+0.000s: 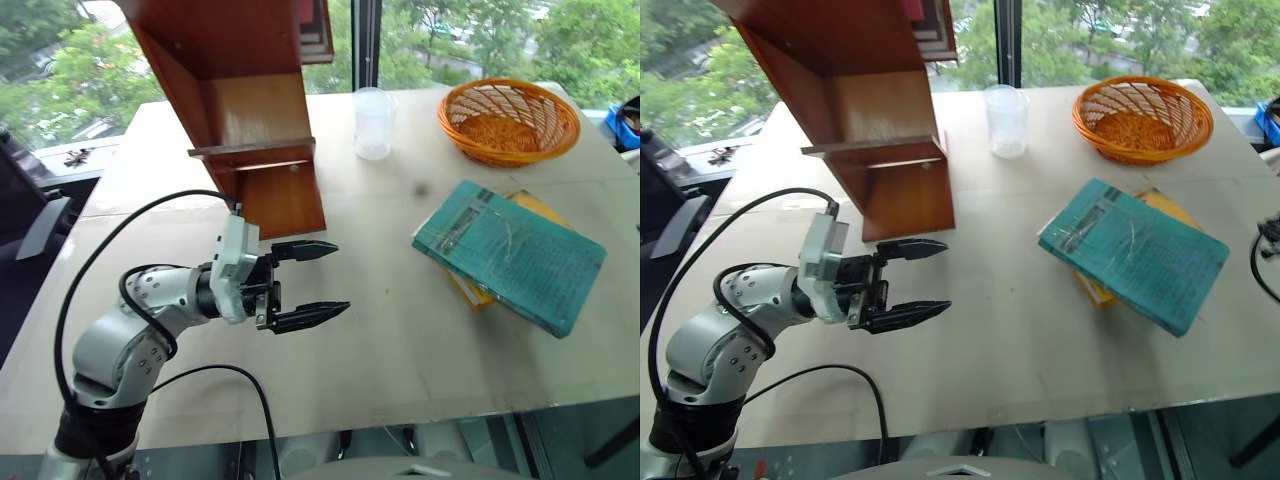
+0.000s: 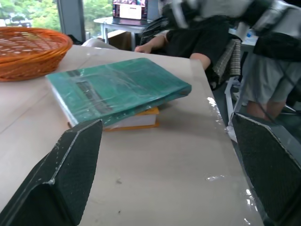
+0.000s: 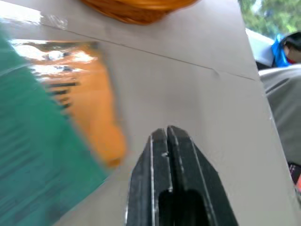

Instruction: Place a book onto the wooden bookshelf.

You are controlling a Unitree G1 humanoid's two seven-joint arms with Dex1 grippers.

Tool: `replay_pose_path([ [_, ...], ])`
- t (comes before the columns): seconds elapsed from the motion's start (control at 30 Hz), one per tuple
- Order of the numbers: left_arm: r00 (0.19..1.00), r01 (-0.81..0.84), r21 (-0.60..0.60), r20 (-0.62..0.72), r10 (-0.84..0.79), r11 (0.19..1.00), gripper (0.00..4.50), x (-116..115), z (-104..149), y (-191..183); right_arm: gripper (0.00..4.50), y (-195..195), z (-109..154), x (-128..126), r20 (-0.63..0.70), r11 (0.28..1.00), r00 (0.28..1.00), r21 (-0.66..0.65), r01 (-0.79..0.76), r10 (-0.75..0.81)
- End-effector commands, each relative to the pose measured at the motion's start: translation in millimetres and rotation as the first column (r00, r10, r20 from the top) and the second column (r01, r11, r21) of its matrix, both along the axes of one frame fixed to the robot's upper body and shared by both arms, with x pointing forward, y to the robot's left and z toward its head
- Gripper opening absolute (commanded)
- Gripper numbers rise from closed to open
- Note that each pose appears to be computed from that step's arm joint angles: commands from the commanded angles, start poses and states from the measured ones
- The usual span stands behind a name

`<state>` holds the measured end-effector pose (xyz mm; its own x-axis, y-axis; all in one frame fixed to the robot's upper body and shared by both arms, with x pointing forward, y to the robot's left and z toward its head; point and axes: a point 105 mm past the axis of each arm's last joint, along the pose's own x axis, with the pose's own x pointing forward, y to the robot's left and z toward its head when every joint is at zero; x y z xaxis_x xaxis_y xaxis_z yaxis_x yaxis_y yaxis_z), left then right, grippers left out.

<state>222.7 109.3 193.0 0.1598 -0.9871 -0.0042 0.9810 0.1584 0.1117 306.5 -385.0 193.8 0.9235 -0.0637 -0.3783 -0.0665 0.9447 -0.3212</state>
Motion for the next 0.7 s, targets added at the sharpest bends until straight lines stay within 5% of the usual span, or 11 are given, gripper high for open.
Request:
replay_pose_path([
  [0.03, 0.999, 0.0, -0.018, 0.047, 0.001, 1.0, 4.5, -4, 11, -5, 0.04, -7, -15, 30, -0.095, 0.999, 0.995, -0.031, -0.042, 0.039],
  [0.23, 0.998, -0.051, -0.028, 0.035, 0.052, 0.998, 4.5, -5, 7, -3, 0.04, 5, -37, 61, -0.215, 0.988, 0.964, 0.022, -0.154, 0.155],
  [0.47, 0.99, -0.14, -0.032, 0.02, 0.141, 0.99, 4.5, -7, 1, 4, 0.04, 43, -45, 61, -0.293, 0.909, 0.864, 0.214, -0.357, 0.409],
  [0.7, 0.987, -0.163, 0.0, -0.011, 0.163, 0.987, 4.5, -6, -12, 8, 0.04, 88, -46, 65, -0.268, 0.836, 0.797, 0.273, -0.477, 0.542],
])
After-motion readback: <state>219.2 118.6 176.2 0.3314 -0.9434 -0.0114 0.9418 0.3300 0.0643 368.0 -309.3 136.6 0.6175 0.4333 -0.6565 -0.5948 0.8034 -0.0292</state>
